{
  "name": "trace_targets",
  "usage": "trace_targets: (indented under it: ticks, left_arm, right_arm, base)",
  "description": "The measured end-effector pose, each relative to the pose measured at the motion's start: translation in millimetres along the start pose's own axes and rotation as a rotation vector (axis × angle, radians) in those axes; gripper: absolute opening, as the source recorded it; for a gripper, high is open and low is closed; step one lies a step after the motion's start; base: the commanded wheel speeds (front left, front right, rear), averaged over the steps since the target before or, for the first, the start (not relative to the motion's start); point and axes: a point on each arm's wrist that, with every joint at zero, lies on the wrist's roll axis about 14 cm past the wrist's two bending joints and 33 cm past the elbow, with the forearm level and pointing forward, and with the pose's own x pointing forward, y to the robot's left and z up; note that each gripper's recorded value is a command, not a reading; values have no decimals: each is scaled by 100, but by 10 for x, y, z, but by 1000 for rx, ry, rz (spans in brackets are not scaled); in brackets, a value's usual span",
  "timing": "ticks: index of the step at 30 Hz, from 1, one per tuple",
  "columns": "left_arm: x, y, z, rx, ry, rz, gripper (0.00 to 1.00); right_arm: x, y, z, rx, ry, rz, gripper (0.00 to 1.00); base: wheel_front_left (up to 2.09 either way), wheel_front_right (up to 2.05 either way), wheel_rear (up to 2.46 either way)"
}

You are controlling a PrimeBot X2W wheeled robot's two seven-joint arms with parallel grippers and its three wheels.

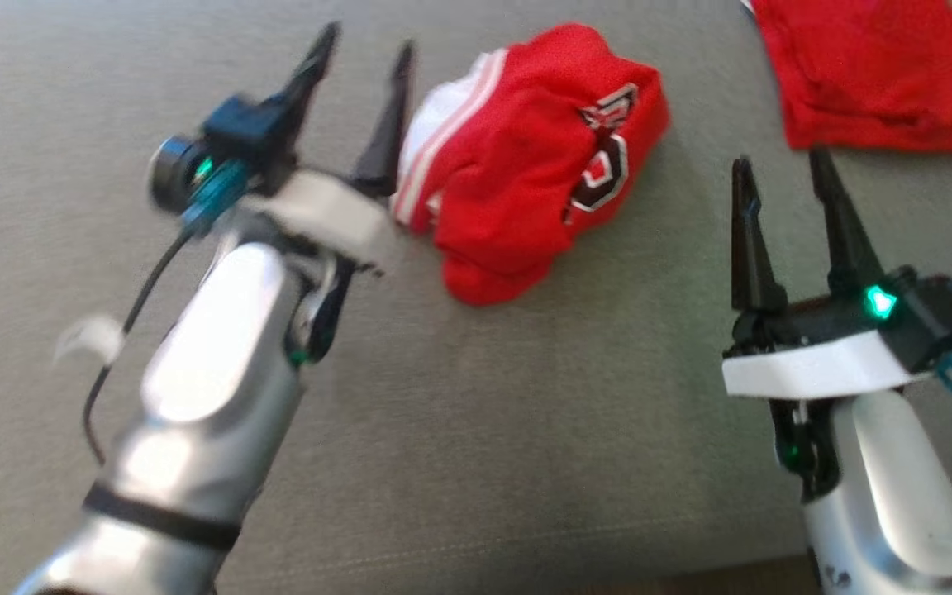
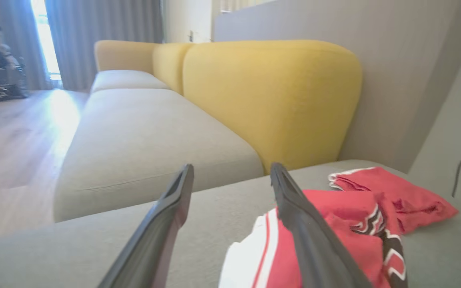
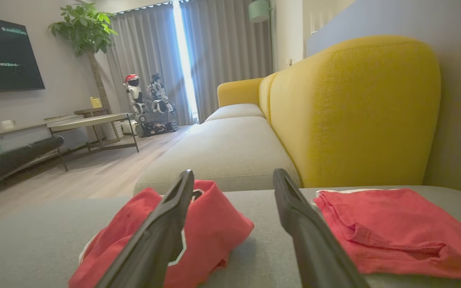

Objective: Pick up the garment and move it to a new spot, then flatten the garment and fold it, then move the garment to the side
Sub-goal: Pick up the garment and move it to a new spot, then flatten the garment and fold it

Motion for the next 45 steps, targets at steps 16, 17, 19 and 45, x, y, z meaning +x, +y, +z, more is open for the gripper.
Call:
trace_targets:
  ticks: [16, 17, 19, 45]
  left_arm:
    - [-1866, 860, 102, -91, -36, 494, 100]
    - [-1940, 846, 87, -101, -34, 509, 100]
    - [-2055, 831, 52, -116, -28, 528, 100]
    - [-2031, 1100, -121, -134, 11, 591, 100]
  right_arm:
    - [-217, 514, -103, -1, 51, 126, 100]
    - [-227, 532, -96, -1, 50, 130, 100]
    - [-240, 571, -93, 0, 51, 140, 100]
    - [-249, 1474, -1568, 112, 616, 401, 100]
  base:
    - [0, 0, 0]
    - [0, 0, 0]
    - [0, 0, 0]
    - [0, 0, 0]
